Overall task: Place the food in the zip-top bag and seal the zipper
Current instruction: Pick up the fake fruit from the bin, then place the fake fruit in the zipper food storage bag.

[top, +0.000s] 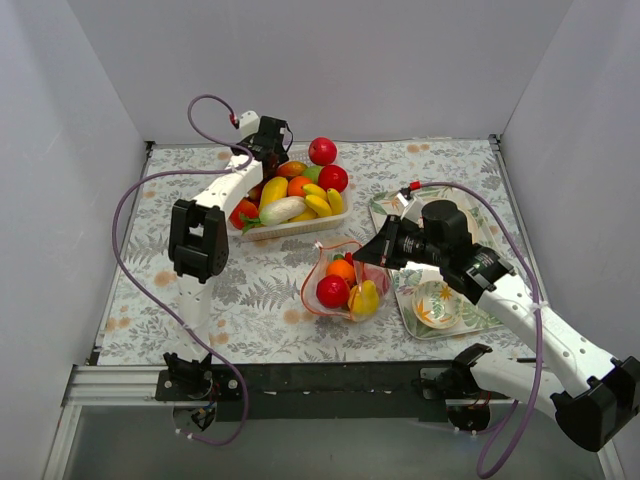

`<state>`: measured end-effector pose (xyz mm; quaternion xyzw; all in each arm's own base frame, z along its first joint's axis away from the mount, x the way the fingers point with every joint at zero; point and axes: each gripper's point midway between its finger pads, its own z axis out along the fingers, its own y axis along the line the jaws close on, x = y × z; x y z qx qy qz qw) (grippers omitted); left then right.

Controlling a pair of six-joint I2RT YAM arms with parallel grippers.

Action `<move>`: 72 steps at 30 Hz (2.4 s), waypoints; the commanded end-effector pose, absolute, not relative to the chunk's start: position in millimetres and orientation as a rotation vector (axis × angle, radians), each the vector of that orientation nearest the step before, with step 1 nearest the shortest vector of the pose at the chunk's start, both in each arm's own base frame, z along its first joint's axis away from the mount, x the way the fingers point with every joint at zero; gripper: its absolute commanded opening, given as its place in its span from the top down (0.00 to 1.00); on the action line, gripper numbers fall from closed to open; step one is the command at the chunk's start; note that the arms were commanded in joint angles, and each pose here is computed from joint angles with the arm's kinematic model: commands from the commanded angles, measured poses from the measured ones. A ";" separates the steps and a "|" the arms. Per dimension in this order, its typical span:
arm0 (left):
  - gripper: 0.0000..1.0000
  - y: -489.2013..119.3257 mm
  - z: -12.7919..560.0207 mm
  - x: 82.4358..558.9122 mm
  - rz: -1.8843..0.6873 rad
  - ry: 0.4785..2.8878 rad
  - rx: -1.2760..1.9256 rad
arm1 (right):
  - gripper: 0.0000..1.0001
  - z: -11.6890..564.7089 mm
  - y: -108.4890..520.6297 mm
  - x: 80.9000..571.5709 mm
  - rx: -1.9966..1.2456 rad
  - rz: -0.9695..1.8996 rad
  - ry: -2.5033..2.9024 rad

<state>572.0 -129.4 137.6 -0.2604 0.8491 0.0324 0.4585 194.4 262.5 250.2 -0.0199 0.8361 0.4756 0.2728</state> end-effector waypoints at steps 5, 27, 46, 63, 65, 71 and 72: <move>0.30 -129.0 130.8 571.0 0.095 2.090 -0.667 | 0.99 262.7 265.8 192.9 -0.087 1.320 2.187; 0.67 -133.9 245.0 559.4 0.014 1.929 -0.565 | 0.99 252.1 265.5 197.5 -0.057 1.298 2.207; 0.67 -206.2 292.0 379.6 -0.511 2.089 -0.257 | 0.99 267.2 271.2 220.1 -0.033 1.248 2.175; 0.67 -263.8 286.0 219.0 -0.973 2.205 0.083 | 0.99 274.8 270.4 240.8 0.022 1.156 2.187; 0.67 -267.0 279.6 213.3 -0.972 2.221 0.101 | 0.99 274.9 270.7 241.1 0.025 1.153 2.190; 0.65 -284.4 262.8 202.9 -0.991 2.260 0.152 | 0.99 279.5 269.9 241.9 0.031 1.150 2.182; 0.58 -285.7 261.5 202.8 -0.988 2.263 0.153 | 0.99 279.3 269.6 241.5 0.031 1.149 2.185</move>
